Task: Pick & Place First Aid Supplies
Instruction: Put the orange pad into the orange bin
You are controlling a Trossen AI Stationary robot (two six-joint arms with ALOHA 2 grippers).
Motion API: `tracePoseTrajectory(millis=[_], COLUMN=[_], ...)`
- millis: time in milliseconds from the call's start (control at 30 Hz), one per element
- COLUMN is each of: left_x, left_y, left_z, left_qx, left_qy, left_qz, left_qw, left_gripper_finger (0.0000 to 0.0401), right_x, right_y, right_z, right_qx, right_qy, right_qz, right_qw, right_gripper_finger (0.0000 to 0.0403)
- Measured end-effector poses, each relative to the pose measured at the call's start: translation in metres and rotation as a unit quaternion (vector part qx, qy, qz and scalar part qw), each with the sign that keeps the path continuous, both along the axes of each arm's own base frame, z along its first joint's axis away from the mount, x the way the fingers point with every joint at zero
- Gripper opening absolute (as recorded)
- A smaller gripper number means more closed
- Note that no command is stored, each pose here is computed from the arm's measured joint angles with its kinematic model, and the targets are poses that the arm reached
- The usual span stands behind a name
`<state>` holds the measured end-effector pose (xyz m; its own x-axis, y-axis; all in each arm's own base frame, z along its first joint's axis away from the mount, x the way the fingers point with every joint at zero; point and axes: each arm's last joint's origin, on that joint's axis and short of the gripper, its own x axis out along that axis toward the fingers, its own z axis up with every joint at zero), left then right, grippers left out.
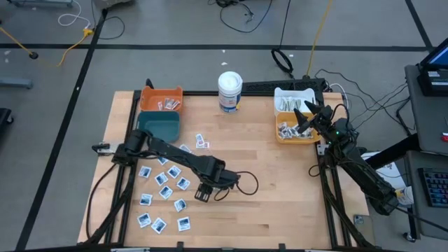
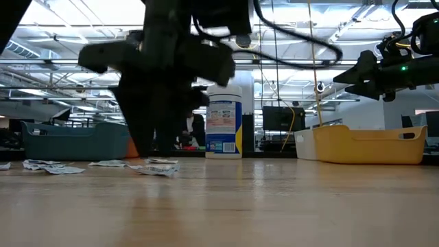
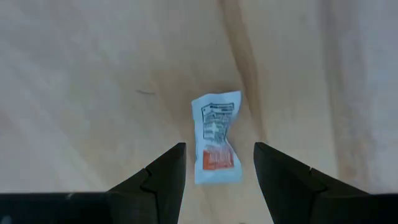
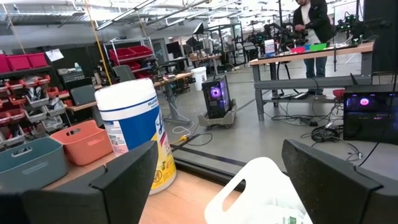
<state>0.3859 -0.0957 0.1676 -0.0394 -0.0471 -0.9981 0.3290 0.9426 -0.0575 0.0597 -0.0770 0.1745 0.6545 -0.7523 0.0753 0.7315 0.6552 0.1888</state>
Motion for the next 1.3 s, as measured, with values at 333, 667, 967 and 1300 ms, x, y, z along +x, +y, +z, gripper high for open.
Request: tracePoseTrajectory(millis=[333,667,967,1300], left_x=[0.005,0.008,0.009,-0.003], left_y=[-0.001,-0.001,0.007,0.039], left_z=[-0.025,-0.027,-0.021,0.039], left_qx=[0.01,0.011,-0.003,-0.016], left_qy=[0.029,0.01,0.007,-0.031], left_qz=[0.006,0.012,0.045,0.208], left_qw=[1.0,1.0,0.999,0.977], left_gripper_finger=[0.0186,0.0059,0.0005,0.0003], right_x=[0.0,0.0,0.0,0.0], right_y=[0.0,0.0,0.0,0.0], right_z=[0.0,0.0,0.0,0.0], right_qx=[0.0,0.0,0.0,0.0], right_qy=[0.0,0.0,0.0,0.0], right_qz=[0.0,0.0,0.0,0.0], right_qw=[1.0,1.0,1.0,1.0], right_gripper_finger=[0.0337,0.0337,0.0337,0.0337])
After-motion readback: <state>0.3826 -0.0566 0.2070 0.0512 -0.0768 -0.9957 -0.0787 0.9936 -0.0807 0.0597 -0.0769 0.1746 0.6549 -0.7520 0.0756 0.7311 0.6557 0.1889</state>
